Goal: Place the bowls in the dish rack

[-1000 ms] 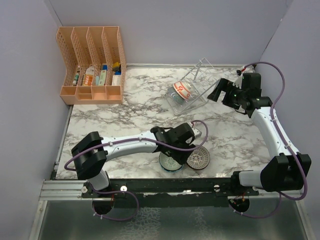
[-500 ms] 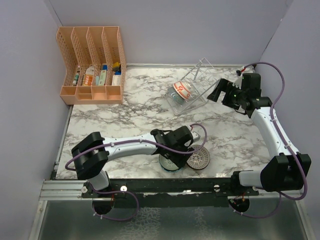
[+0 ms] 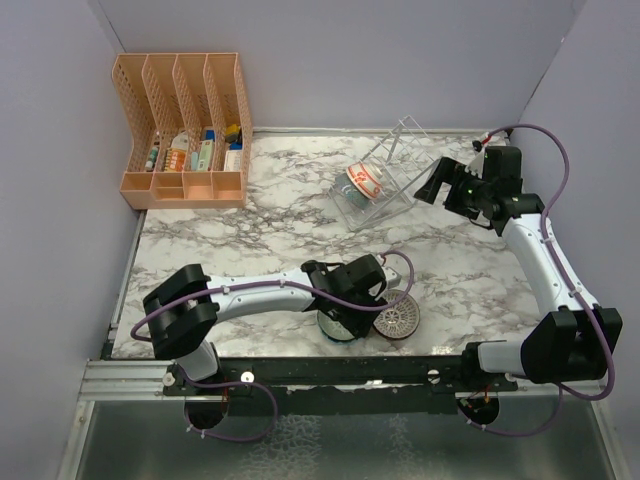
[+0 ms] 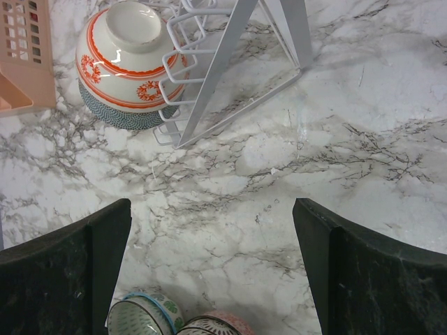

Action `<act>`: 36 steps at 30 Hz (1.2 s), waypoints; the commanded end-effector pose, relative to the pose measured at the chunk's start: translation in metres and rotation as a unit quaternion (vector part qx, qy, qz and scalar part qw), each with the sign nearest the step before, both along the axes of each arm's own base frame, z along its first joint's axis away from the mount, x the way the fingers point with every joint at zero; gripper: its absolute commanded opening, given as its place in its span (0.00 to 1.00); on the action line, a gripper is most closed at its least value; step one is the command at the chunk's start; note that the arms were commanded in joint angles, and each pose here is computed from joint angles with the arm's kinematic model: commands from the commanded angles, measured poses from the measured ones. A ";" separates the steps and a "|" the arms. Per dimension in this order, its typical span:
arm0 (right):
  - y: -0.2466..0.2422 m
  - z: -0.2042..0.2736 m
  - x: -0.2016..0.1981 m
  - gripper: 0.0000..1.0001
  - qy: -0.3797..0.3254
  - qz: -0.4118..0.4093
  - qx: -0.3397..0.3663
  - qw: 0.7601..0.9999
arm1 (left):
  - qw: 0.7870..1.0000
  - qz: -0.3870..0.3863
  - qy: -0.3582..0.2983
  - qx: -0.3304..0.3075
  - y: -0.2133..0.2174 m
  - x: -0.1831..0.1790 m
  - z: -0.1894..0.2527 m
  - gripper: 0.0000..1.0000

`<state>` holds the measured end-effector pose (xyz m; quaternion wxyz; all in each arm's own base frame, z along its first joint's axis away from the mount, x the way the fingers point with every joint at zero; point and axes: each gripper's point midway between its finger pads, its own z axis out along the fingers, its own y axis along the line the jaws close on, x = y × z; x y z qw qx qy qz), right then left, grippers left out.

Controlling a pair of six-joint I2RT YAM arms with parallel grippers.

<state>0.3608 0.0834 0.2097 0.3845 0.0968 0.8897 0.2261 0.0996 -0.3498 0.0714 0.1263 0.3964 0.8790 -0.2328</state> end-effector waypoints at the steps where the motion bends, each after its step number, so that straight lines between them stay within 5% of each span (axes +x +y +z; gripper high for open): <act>1: -0.001 0.007 -0.001 1.00 -0.014 -0.001 0.005 1.000 | 1.000 -0.017 0.005 -0.008 -0.001 -0.006 -0.002 0.43; 5: -0.002 0.006 -0.001 1.00 -0.014 -0.003 0.004 1.000 | 1.000 -0.021 0.007 -0.009 0.000 -0.007 -0.002 0.34; 9: -0.002 0.007 -0.001 1.00 -0.016 -0.004 0.003 1.000 | 1.000 -0.019 0.007 -0.008 0.001 -0.008 0.001 0.00; 36: -0.004 0.009 -0.004 1.00 -0.021 -0.014 0.005 1.000 | 0.988 0.026 -0.146 -0.043 -0.004 0.048 0.104 0.00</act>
